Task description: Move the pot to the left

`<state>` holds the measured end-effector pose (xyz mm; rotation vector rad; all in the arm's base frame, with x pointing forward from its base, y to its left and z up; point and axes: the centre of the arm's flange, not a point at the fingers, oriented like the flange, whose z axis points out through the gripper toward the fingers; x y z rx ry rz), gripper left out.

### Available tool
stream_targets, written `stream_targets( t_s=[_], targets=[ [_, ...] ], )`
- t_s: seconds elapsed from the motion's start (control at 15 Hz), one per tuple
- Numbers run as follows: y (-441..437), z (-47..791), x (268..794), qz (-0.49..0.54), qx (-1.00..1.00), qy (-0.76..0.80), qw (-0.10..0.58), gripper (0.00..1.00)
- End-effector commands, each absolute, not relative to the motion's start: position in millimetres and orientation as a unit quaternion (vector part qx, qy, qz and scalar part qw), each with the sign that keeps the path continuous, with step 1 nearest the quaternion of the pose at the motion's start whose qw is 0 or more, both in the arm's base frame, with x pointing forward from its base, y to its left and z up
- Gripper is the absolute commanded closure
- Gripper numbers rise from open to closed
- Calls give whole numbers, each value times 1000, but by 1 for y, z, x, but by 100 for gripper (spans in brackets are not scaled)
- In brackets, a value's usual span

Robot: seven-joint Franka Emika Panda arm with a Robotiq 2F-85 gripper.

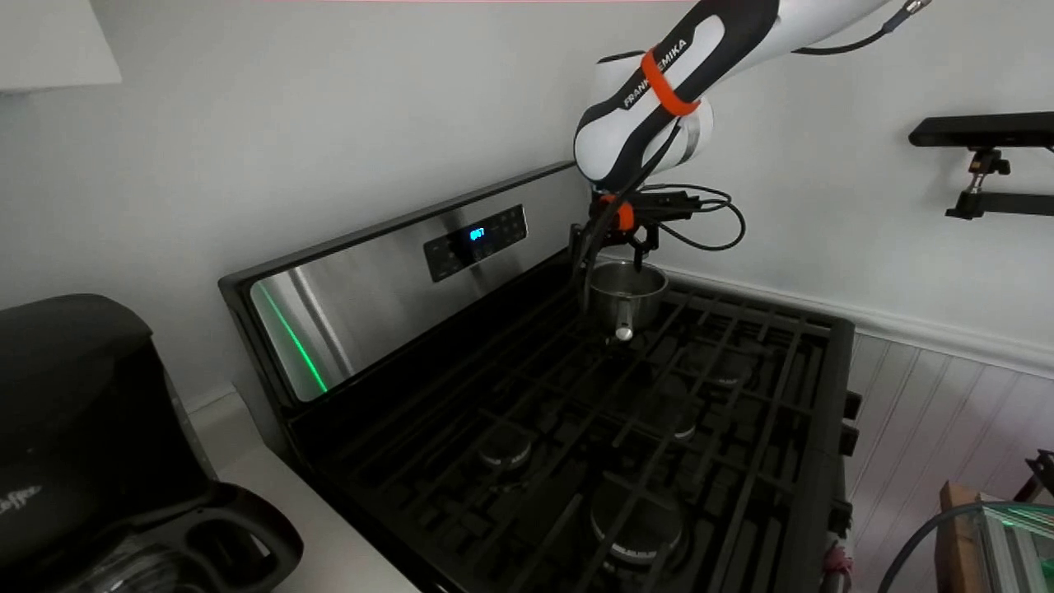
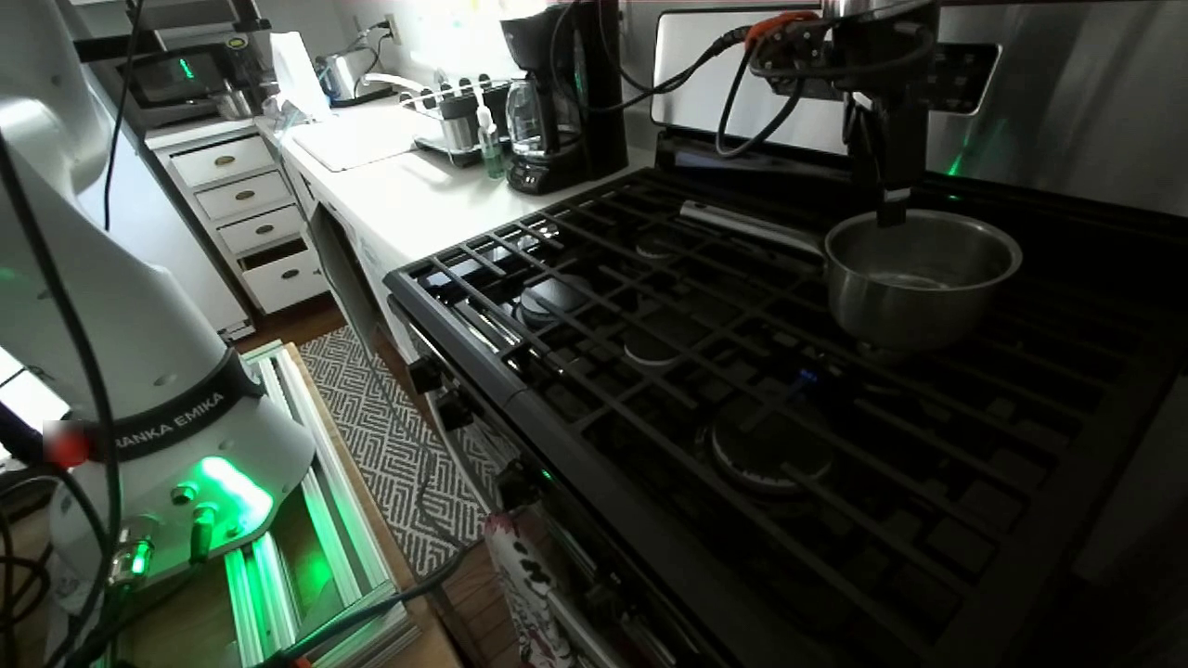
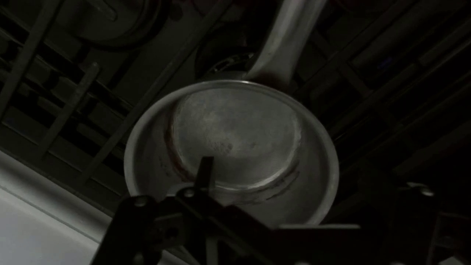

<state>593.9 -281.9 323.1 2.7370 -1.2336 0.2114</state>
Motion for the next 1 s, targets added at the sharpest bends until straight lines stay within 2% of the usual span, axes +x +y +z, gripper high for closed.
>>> stream_targets(
  t_s=[0.0,0.4,0.47,0.6,0.67,0.93],
  targets=[
    [-298,317,619,52,910,-408,54,0],
    [-297,304,633,41,911,-410,36,0],
    [-297,302,634,39,911,-409,34,2],
    [-297,298,637,37,911,-409,32,16],
    [-297,296,638,35,912,-408,30,31],
    [-297,291,640,29,913,-405,28,59]
  ],
)
